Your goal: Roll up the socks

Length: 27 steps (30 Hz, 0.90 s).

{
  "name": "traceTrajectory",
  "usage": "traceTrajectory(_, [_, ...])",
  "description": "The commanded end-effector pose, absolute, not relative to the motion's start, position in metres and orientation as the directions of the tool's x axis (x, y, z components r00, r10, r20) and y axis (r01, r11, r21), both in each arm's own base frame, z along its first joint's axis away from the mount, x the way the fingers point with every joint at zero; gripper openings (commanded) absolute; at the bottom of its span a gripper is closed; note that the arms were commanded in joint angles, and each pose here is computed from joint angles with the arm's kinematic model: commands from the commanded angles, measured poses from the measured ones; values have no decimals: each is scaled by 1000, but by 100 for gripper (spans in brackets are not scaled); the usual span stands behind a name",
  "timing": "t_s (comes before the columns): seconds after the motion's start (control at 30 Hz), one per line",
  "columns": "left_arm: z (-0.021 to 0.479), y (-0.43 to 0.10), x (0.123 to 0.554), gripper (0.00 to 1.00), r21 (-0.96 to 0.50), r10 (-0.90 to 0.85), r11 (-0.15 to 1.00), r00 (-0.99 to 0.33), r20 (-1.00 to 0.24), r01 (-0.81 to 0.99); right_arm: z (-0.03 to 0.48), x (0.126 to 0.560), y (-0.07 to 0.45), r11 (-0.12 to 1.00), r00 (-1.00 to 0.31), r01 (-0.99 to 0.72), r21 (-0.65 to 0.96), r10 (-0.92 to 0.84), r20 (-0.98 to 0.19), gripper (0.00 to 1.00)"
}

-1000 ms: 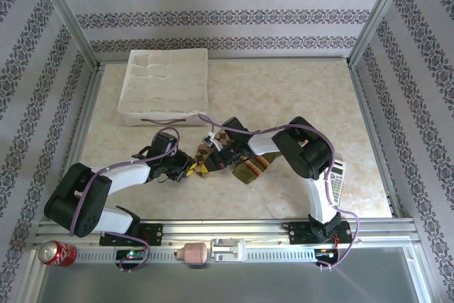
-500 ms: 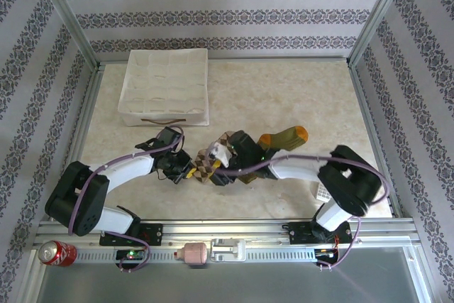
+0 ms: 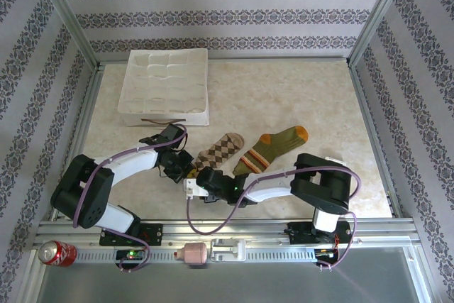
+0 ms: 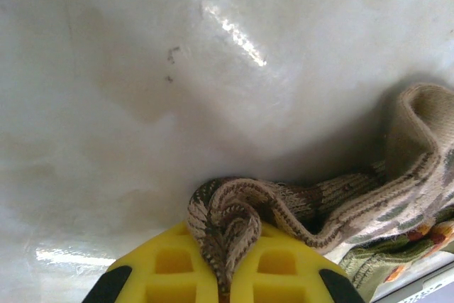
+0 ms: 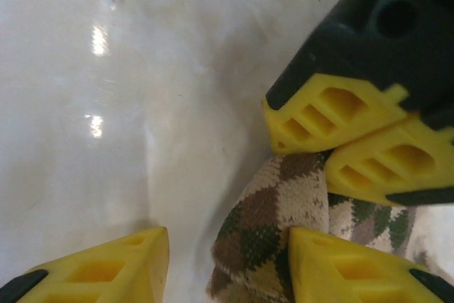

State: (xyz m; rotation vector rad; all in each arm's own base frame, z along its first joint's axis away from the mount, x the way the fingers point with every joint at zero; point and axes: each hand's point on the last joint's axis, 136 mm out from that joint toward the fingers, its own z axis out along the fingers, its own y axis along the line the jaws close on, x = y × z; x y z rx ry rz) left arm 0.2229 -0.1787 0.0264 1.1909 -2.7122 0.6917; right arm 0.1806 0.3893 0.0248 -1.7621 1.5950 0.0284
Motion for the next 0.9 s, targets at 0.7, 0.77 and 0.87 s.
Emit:
traceTrajectory(0.7, [61,-151,214,70,-370,-769,528,-615,173,-764,-11,172,352,257,-238,-965,47,-791,-564,0])
traceTrajectory(0.77, [60,-144,211,70,-359,-783,521,-601,159,-774,-8,171,352,275,-305,-951,142,-759,-575,0])
traceTrajectory(0.87, [59,-145,214,69,-404,-789,498,-594,156,-768,-8,167,352,271,-366,-930,247,-736,-569,0])
